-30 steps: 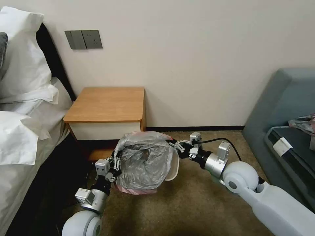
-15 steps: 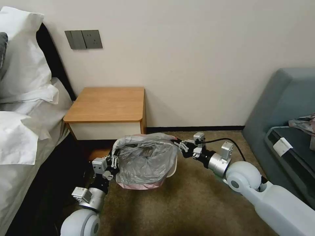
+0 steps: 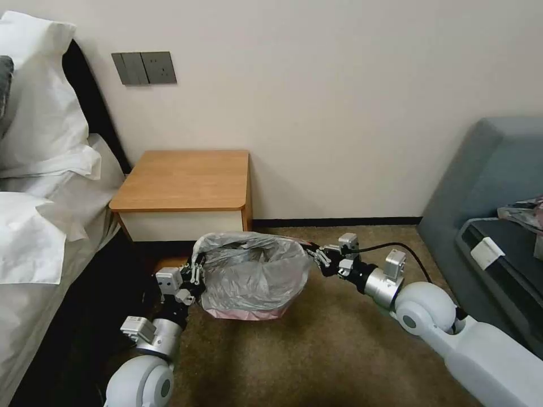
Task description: Pick up the garbage bag from the table and place it over the trash can.
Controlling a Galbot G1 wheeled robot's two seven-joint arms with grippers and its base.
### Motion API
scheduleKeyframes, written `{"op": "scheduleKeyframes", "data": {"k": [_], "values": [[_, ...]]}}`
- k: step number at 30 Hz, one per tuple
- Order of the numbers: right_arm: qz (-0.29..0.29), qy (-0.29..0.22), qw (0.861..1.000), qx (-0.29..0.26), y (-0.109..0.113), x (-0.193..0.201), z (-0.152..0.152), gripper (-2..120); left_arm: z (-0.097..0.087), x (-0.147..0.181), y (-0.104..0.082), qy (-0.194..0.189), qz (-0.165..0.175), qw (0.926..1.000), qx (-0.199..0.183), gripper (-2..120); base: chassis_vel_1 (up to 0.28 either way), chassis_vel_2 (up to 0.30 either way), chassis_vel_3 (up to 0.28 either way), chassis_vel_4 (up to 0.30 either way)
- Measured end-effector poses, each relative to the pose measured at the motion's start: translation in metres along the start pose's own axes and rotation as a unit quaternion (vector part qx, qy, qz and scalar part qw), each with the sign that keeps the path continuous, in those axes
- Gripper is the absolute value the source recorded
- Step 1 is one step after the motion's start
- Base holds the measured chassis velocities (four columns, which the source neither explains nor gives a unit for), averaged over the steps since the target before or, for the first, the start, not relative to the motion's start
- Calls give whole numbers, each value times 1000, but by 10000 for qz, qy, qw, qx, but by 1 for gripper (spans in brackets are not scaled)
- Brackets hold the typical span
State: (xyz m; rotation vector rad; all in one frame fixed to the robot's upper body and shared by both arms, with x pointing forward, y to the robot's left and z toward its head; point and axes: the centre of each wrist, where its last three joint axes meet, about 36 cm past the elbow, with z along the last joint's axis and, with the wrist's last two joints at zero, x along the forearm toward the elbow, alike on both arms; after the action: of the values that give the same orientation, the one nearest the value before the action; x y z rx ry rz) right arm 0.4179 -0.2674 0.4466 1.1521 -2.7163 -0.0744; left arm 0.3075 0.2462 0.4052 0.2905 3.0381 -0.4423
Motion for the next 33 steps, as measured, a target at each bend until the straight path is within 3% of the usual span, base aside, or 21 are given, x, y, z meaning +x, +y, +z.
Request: {"op": "scheduleKeyframes", "data": {"k": [3, 5, 9, 12, 13, 19, 22, 27, 31, 32, 33], "values": [[46, 18, 10000, 40, -3, 1, 2, 3, 0, 0, 0, 19, -34, 10000, 25, 6, 0, 0, 0, 0], [106, 43, 9998, 146, -5, 2, 3, 14, -1, -2, 0, 35, -78, 10000, 44, 6, 0, 0, 0, 0], [184, 78, 9992, 355, -10, 5, 6, 24, -1, -3, 0, 64, -129, 9999, 74, 6, 0, 0, 0, 0], [236, 102, 9984, 505, -11, 13, 13, 41, -2, -4, 0, 106, -197, 9997, 92, 6, 0, 0, 0, 0], [236, 102, 9984, 505, -11, 13, 13, 41, -2, -4, 0, 106, -197, 9997, 92, 6, 0, 0, 0, 0], [416, -41, 9966, 706, -7, 29, 19, 61, -1, -6, -1, 179, -329, 9992, 146, 6, 0, 0, 0, 0], [503, -222, 9951, 822, -3, 41, 16, 78, 0, -5, -2, 246, -443, 9986, 179, 6, 0, 0, 0, 0], [522, -450, 9943, 809, 2, 47, 6, 91, 0, 0, -4, 294, -554, 9978, 234, 6, 0, 0, 0, 0], [718, -839, 9932, 356, 22, 55, -5, 100, -2, 1, -7, 282, -613, 9971, 358, 6, 0, 0, 0, 0], [854, -943, 9918, 93, 33, 54, -7, 100, -2, 1, -7, 284, -622, 9968, 413, 6, 0, 0, 0, 0], [1162, -1113, 9852, -591, 59, 51, -13, 100, -1, 1, -7, 255, -628, 9964, 510, 6, 0, 0, 0, 0]]}}
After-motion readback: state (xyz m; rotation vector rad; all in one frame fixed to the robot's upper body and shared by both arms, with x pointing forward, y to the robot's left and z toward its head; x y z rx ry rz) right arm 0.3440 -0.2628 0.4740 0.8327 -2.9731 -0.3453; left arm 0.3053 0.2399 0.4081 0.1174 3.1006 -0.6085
